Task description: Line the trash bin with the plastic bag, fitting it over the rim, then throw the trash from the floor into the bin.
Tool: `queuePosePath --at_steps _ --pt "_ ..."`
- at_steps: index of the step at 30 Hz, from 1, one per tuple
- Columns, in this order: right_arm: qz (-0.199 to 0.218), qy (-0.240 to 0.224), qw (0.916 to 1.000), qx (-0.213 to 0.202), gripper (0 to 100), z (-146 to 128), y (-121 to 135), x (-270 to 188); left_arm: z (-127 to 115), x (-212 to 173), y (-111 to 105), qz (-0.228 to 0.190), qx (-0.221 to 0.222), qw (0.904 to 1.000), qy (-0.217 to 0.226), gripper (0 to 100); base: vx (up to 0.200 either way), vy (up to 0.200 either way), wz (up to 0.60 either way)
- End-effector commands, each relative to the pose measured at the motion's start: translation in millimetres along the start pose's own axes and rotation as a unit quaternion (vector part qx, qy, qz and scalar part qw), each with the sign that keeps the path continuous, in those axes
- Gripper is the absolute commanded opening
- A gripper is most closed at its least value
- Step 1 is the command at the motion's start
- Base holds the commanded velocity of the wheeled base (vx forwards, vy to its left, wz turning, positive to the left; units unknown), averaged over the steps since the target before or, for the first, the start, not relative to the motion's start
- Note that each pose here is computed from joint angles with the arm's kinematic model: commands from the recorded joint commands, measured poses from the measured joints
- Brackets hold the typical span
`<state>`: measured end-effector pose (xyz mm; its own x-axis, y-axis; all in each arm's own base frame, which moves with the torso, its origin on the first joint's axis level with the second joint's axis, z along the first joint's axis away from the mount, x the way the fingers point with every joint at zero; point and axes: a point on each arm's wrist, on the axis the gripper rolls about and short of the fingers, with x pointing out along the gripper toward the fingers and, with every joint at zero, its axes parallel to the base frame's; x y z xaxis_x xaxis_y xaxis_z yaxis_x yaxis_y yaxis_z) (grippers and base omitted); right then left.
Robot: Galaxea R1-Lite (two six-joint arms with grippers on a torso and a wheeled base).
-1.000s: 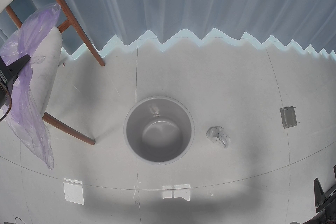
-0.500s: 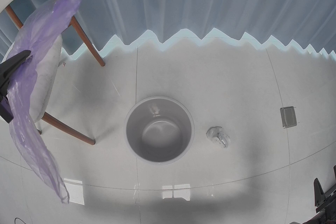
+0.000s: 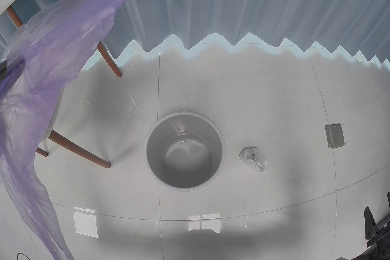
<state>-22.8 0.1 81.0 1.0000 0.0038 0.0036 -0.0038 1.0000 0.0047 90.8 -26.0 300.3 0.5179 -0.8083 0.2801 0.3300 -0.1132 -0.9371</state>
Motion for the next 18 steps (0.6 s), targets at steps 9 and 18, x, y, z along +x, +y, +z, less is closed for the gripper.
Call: queuePosePath --at_steps 9,18 --pt "0.0 0.0 1.0 0.0 100 -4.8 0.0 -0.1 -4.9 2.4 0.8 -0.01 -0.049 0.998 0.039 0 0.0 0.0 0.0" --pt "0.0 0.0 1.0 0.0 100 -4.8 0.0 -0.1 -3.3 8.2 7.2 -0.003 -0.066 0.9963 0.055 0 0.0 0.0 0.0"
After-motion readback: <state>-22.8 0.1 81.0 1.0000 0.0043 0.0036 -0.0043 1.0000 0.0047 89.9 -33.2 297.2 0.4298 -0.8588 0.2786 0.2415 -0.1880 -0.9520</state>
